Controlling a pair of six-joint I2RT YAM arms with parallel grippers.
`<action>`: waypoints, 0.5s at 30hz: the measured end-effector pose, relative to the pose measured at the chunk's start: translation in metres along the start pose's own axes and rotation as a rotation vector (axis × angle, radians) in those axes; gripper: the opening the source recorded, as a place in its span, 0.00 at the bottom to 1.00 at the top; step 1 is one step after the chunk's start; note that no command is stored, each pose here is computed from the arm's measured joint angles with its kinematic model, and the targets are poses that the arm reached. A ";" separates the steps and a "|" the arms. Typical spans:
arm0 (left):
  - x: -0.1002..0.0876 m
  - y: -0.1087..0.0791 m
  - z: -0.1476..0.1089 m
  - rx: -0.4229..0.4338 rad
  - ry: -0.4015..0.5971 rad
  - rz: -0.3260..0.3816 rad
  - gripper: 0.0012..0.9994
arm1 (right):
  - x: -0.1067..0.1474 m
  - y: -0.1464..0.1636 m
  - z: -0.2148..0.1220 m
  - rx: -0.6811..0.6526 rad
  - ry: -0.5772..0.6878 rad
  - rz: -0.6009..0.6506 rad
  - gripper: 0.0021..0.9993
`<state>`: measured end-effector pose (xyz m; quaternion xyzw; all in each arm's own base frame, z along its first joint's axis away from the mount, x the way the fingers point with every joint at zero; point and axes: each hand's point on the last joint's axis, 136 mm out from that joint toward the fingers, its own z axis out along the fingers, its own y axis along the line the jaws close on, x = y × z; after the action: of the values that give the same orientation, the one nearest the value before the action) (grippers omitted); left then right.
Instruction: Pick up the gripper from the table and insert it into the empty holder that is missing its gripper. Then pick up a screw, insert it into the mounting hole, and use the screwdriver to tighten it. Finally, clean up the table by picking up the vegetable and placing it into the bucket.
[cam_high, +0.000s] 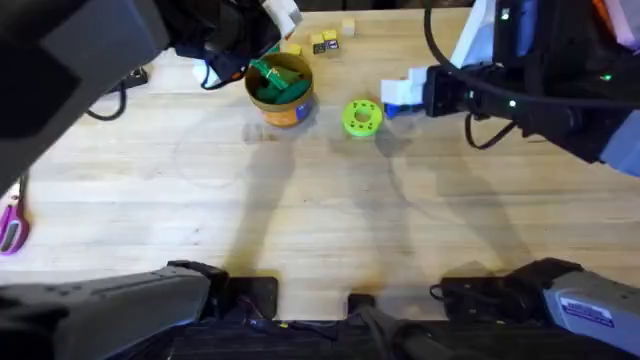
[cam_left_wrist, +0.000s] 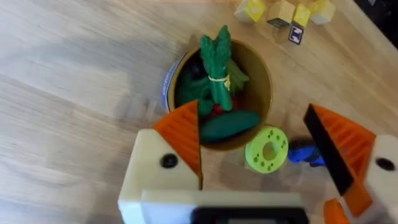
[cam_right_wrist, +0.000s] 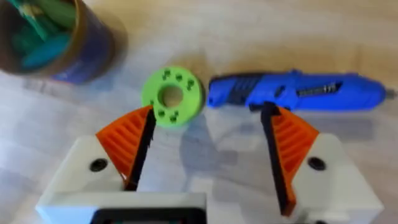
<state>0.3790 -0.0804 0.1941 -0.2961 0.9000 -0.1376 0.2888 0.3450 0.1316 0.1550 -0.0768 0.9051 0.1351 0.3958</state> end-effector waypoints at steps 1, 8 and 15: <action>-0.001 -0.001 -0.006 0.010 -0.009 0.029 0.99 | 0.006 -0.001 -0.002 0.005 0.026 0.002 0.99; 0.006 0.012 -0.064 0.029 -0.028 0.312 0.99 | 0.010 0.001 -0.046 0.029 0.181 -0.023 0.99; 0.035 0.035 -0.106 0.050 0.042 0.626 0.99 | -0.002 0.008 -0.116 0.034 0.241 -0.042 0.99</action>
<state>0.2758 -0.0665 0.2485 0.0054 0.9495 -0.0704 0.3057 0.2641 0.1044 0.2335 -0.1049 0.9464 0.1013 0.2883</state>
